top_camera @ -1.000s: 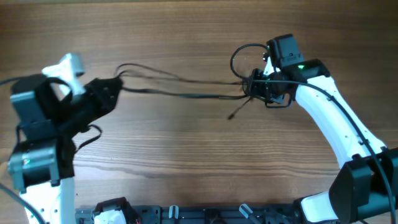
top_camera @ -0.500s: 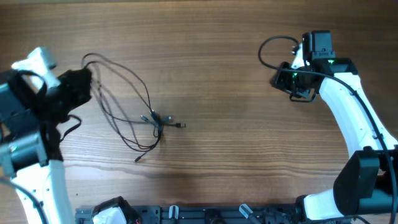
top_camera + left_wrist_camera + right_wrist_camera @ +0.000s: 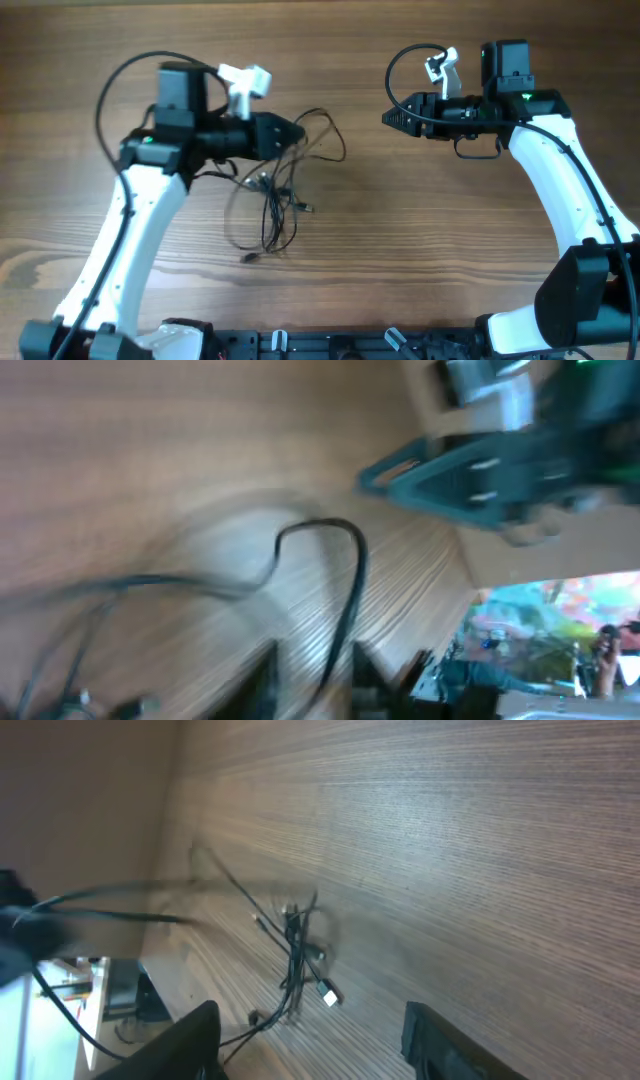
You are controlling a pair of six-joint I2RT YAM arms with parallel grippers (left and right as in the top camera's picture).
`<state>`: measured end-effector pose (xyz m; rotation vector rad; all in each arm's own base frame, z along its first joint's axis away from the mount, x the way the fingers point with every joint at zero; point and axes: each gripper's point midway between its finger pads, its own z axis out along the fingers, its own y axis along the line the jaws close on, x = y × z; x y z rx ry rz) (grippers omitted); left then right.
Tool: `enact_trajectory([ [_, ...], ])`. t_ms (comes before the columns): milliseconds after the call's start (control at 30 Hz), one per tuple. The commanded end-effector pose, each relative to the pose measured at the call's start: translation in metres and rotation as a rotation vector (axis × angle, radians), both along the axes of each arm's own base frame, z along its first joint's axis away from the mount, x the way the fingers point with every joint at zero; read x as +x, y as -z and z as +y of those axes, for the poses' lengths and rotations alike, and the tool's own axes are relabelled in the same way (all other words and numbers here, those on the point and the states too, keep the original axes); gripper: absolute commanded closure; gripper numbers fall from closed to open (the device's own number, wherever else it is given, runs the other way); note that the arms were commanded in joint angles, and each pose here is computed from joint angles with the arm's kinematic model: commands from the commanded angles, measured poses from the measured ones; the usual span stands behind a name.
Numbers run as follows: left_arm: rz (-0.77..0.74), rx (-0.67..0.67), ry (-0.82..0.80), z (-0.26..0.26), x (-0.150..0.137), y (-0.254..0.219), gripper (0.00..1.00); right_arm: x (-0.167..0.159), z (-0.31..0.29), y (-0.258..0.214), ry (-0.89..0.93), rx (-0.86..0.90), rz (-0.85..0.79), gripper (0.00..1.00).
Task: Untangle cables
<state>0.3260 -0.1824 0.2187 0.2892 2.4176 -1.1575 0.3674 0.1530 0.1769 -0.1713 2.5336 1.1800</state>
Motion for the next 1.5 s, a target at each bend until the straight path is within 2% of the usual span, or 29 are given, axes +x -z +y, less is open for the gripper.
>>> enact_trajectory([
  [0,0.013,0.229,-0.125,0.012,0.017,0.035,0.44,0.007,-0.013,0.0,0.063,-0.092,-0.01,0.22],
  [100,0.011,0.285,-0.203,0.024,0.024,0.025,0.29,0.007,-0.023,0.01,0.098,-0.162,0.004,0.16],
  [300,0.018,0.412,-0.281,0.048,0.024,0.006,0.31,0.007,-0.034,0.018,0.128,-0.228,0.023,0.15],
  [500,0.139,0.473,-0.13,0.033,0.005,0.047,0.36,0.006,-0.038,0.021,0.138,-0.254,0.03,0.13],
  [567,0.188,0.471,-0.104,0.027,0.005,0.063,0.46,0.005,-0.038,0.022,0.138,-0.254,0.034,0.13],
  [633,0.222,0.398,-0.056,0.012,0.004,0.067,0.59,0.003,-0.038,0.023,0.134,-0.257,0.041,0.13],
  [700,0.217,0.325,-0.021,0.0,0.004,0.061,0.59,0.003,-0.038,0.023,0.133,-0.258,0.043,0.13],
  [733,0.205,0.291,-0.007,-0.006,0.006,0.057,0.62,0.003,-0.038,0.023,0.133,-0.257,0.043,0.13],
  [767,0.189,0.271,-0.001,-0.009,0.008,0.053,0.93,0.003,-0.038,0.023,0.133,-0.257,0.042,0.13],
  [833,0.166,0.268,-0.007,-0.009,0.011,0.046,0.96,0.003,-0.038,0.023,0.133,-0.257,0.045,0.13],
  [900,0.115,0.253,-0.025,-0.006,0.019,0.023,0.96,0.002,-0.037,0.023,0.132,-0.256,0.049,0.13],
  [1000,-0.091,0.198,-0.069,-0.004,0.033,-0.07,0.96,-0.001,-0.026,0.016,0.098,-0.185,0.05,0.13],
  [1067,-0.276,0.113,-0.107,-0.007,0.03,-0.154,0.96,-0.004,-0.016,0.007,0.061,-0.111,0.043,0.14],
  [1167,-0.414,0.019,-0.155,-0.004,0.017,-0.226,0.96,-0.005,-0.003,-0.005,0.019,-0.024,0.027,0.16],
  [1233,-0.47,-0.022,-0.142,-0.005,0.007,-0.253,0.96,-0.007,0.005,-0.016,-0.016,0.045,0.01,0.17],
  [1333,-0.533,-0.133,-0.099,-0.01,-0.015,-0.299,0.96,-0.015,0.026,-0.048,-0.122,0.239,-0.031,0.2],
  [1467,-0.581,-0.224,-0.066,-0.008,-0.03,-0.333,0.96,-0.016,0.034,-0.061,-0.147,0.303,-0.037,0.21],
])
